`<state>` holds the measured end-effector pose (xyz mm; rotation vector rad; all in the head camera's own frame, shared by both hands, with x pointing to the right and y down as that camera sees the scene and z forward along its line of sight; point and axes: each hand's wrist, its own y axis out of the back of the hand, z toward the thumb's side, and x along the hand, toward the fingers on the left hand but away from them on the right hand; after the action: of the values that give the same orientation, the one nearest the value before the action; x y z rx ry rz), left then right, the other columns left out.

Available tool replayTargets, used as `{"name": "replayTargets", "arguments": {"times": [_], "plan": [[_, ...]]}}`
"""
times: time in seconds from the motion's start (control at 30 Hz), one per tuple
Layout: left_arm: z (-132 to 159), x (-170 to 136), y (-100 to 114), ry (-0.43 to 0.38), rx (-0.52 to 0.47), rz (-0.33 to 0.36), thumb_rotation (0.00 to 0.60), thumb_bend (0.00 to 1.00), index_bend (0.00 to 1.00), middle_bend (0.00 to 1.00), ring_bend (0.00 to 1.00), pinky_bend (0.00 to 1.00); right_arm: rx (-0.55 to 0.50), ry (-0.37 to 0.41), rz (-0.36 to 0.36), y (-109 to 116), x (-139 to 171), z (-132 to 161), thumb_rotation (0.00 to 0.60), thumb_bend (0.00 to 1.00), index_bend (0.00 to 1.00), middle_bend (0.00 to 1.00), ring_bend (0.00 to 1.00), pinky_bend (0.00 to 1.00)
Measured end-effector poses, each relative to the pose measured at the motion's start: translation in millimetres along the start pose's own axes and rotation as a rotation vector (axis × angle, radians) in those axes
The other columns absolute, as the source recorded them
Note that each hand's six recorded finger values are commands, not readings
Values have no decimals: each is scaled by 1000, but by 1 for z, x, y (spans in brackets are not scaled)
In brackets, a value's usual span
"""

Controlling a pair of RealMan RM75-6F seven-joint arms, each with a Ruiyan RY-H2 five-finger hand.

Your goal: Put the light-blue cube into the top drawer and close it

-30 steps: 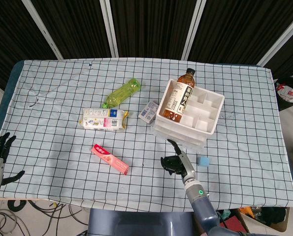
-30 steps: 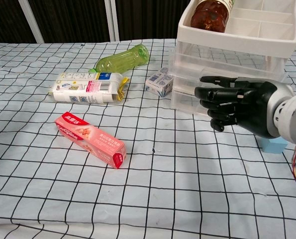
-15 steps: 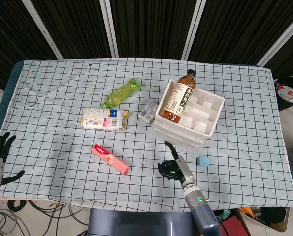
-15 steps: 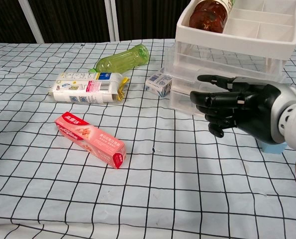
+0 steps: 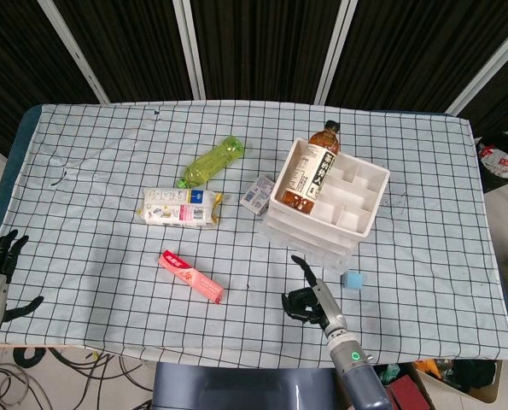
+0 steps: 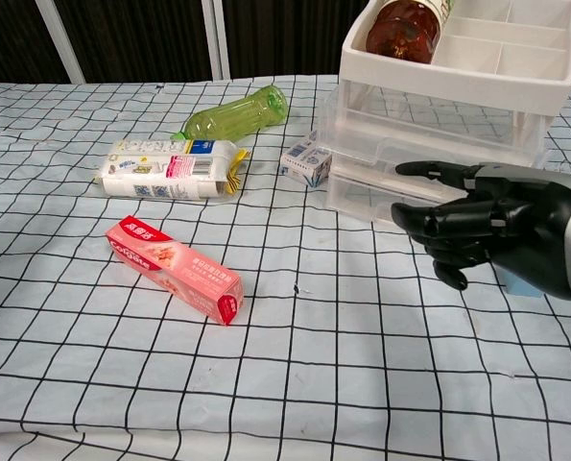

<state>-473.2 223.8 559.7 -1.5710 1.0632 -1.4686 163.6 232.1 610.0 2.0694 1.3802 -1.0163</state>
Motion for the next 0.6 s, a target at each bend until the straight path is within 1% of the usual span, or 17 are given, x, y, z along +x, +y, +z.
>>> {"name": "replayTargets", "arguments": {"times": [0.1, 0.2, 0.4, 0.43, 0.53, 0.6], "plan": [[0, 0, 0, 0, -1, 1, 600, 16, 0, 0, 0, 0, 74, -9, 0, 2, 3, -6, 600, 364, 132, 830, 872, 790], [0, 0, 1, -1, -2, 2, 600, 16, 0, 0, 0, 0, 189, -19, 3, 6, 7, -14, 600, 333, 132, 830, 872, 790], [1, 0, 1, -3, -2, 3, 600, 16, 0, 0, 0, 0, 486, -61, 7, 21, 18, -39, 600, 304, 132, 830, 873, 790], [1, 0, 1, -4, -1, 3, 600, 17, 0, 0, 0, 0, 544, -68, 2, 25, 19, -44, 600, 302, 132, 830, 873, 790], [1, -1, 1, -4, -2, 4, 600, 17, 0, 0, 0, 0, 670, -79, -24, 39, 20, -54, 600, 301, 131, 830, 874, 791], [2, -1, 1, -5, -3, 4, 600, 16, 0, 0, 0, 0, 736, -78, -47, 47, 19, -57, 600, 301, 124, 830, 874, 791]]}}
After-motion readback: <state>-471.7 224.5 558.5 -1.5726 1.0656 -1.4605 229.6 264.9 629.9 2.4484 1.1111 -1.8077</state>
